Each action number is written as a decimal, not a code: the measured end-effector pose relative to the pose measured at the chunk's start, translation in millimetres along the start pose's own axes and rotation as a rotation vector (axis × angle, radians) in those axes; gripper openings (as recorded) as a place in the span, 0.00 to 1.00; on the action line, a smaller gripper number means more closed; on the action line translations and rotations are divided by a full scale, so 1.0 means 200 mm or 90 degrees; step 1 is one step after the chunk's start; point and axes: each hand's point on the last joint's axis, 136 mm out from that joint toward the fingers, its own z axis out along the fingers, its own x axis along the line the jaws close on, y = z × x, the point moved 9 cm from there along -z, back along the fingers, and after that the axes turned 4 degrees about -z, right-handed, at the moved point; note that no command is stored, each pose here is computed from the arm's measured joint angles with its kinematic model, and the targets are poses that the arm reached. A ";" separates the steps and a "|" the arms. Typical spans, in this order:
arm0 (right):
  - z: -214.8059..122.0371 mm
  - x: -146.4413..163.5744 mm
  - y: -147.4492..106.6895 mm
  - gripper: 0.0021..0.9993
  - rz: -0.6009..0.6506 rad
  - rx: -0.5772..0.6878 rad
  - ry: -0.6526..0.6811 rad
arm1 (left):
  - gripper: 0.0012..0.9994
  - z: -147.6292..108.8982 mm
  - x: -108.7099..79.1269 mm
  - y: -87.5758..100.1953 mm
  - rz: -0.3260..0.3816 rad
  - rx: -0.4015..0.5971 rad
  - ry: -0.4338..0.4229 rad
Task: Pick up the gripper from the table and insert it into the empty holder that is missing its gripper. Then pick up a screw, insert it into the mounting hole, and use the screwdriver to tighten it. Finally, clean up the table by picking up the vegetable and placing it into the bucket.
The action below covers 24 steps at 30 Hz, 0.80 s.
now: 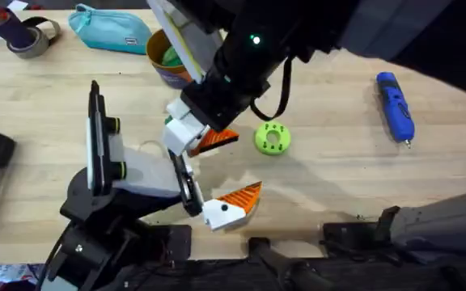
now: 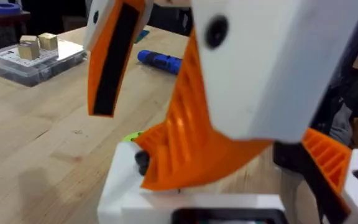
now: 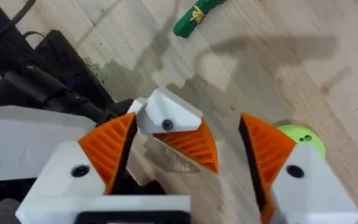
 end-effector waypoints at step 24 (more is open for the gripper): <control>-0.23 -0.04 -0.08 1.00 0.024 -0.030 -0.004 | 0.99 0.00 0.00 0.00 0.000 0.000 0.000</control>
